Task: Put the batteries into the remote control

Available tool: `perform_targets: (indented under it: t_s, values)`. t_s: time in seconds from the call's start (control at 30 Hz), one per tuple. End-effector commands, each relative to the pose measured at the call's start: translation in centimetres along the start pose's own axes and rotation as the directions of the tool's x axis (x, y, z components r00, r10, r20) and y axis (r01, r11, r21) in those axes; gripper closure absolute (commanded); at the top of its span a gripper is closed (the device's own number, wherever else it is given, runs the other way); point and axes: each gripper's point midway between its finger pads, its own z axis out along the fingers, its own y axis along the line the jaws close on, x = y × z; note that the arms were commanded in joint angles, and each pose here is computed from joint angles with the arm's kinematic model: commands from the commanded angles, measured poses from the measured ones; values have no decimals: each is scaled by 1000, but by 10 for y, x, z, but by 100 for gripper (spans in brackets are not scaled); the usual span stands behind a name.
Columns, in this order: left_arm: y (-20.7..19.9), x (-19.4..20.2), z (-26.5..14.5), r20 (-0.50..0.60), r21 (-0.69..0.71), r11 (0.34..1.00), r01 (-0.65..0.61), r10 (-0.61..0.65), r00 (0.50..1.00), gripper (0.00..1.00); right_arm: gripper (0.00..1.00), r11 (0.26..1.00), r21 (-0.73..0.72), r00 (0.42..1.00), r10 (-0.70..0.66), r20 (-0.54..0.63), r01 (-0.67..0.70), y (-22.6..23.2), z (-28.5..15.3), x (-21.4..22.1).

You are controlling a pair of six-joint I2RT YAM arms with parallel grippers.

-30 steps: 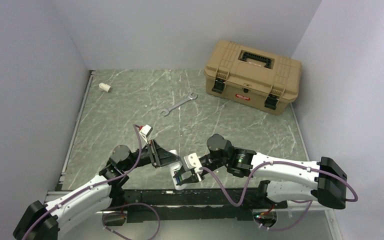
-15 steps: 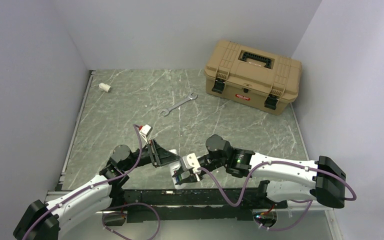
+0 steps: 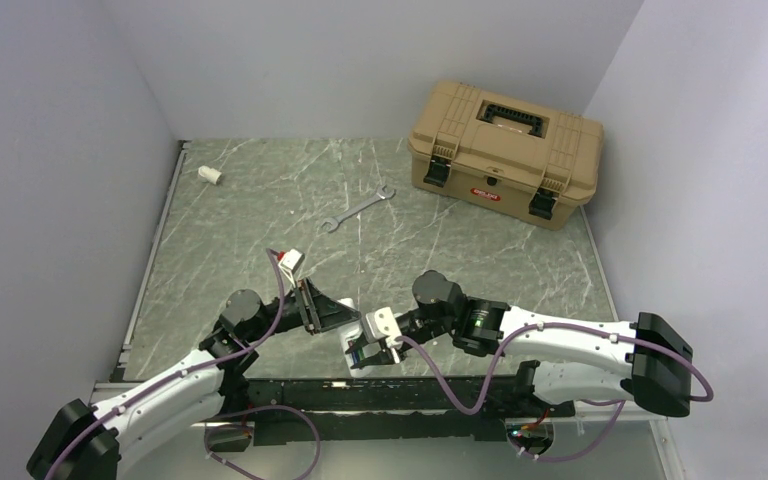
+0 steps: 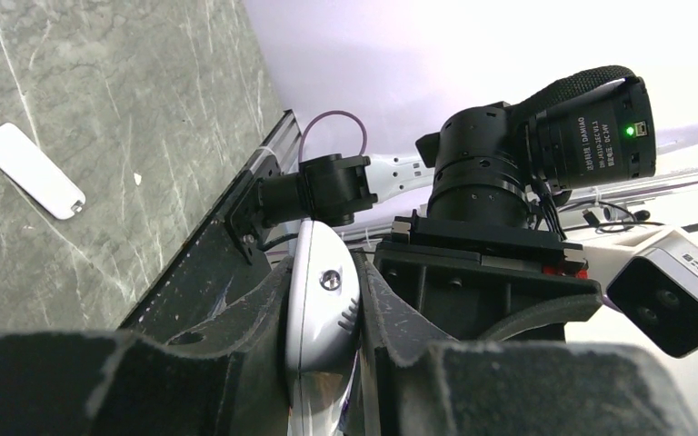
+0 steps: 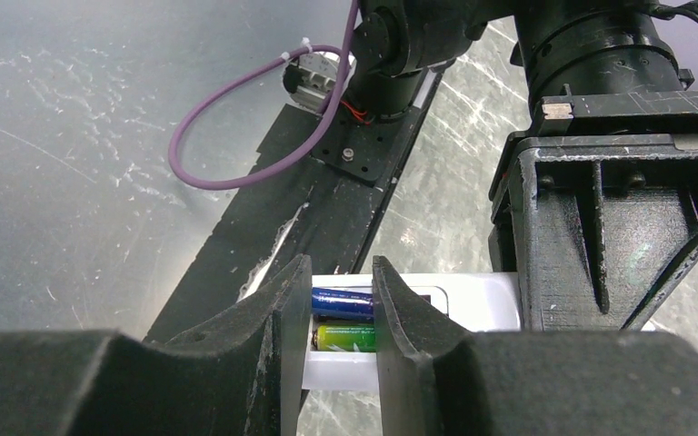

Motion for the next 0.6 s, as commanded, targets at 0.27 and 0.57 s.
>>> perform_targets:
  t_s: [0.27, 0.57]
  values:
    - [-76, 4, -9, -55, 238, 971, -17, 31, 998, 100, 69, 990, 140, 994, -19, -103, 34, -26, -8, 27]
    - [-83, 6, -11, -78, 235, 972, -19, 39, 996, 100, 70, 987, 138, 991, -60, -123, 77, -35, -7, 20]
